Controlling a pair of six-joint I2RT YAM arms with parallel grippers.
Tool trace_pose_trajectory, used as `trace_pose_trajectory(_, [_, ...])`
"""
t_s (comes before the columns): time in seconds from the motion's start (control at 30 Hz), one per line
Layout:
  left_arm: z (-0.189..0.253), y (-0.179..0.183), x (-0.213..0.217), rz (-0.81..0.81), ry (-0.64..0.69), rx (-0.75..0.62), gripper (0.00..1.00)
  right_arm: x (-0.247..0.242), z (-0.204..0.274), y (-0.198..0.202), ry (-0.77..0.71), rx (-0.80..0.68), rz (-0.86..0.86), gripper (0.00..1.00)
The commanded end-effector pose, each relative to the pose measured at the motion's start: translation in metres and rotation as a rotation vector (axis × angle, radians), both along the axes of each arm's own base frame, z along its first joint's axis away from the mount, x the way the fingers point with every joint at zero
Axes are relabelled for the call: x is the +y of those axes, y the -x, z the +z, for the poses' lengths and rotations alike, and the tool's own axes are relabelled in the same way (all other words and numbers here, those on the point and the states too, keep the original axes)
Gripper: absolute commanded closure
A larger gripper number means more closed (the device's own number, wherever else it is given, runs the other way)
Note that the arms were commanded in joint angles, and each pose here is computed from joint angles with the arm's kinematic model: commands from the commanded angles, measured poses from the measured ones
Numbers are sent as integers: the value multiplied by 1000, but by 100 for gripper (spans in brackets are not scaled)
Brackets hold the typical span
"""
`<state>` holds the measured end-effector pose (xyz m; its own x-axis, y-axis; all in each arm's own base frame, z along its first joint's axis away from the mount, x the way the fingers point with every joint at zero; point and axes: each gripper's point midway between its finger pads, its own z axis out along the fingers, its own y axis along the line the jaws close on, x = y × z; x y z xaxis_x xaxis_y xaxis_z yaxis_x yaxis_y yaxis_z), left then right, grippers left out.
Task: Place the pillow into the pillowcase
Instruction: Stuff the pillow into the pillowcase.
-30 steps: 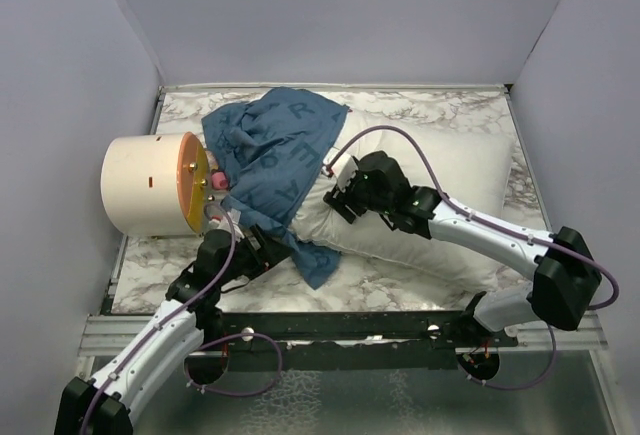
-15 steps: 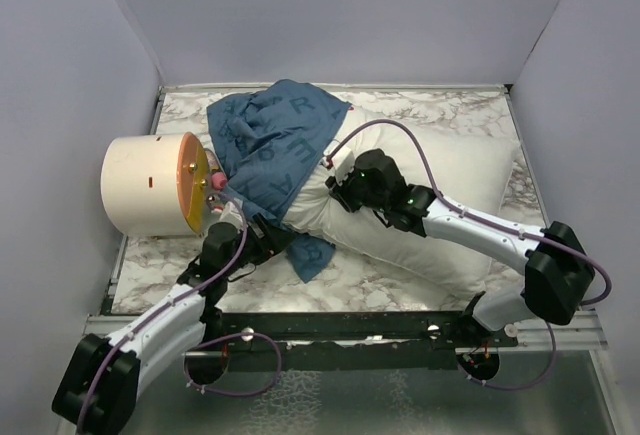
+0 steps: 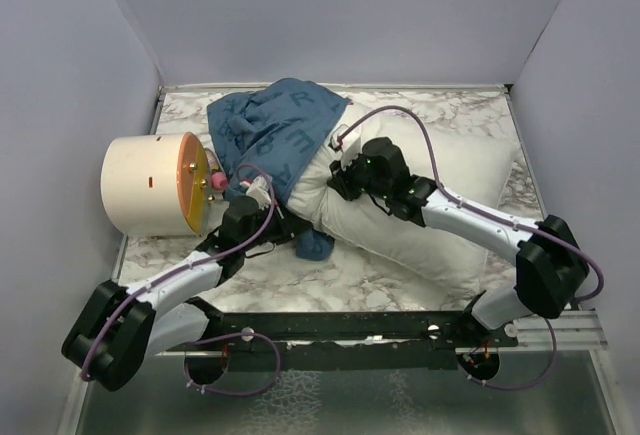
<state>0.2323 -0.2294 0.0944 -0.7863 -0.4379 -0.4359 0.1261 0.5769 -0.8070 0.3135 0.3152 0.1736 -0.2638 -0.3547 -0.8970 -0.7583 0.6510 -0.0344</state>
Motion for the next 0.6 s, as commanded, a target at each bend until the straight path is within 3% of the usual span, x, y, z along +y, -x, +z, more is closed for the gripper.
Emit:
trace_pose_trajectory(0.0, [83, 21, -36, -158, 110, -173, 100, 24, 26, -41, -172, -2, -62, 99])
trace_pose_trajectory(0.2, [103, 43, -47, -220, 257, -160, 100, 63, 71, -77, -369, -35, -74, 99])
trace_pose_trajectory(0.43, [70, 44, -60, -265, 247, -101, 100, 59, -35, -73, -333, 146, -166, 99])
trace_pose_trajectory(0.57, [54, 41, -62, -272, 206, -69, 100, 52, -62, -35, -299, 187, -33, 99])
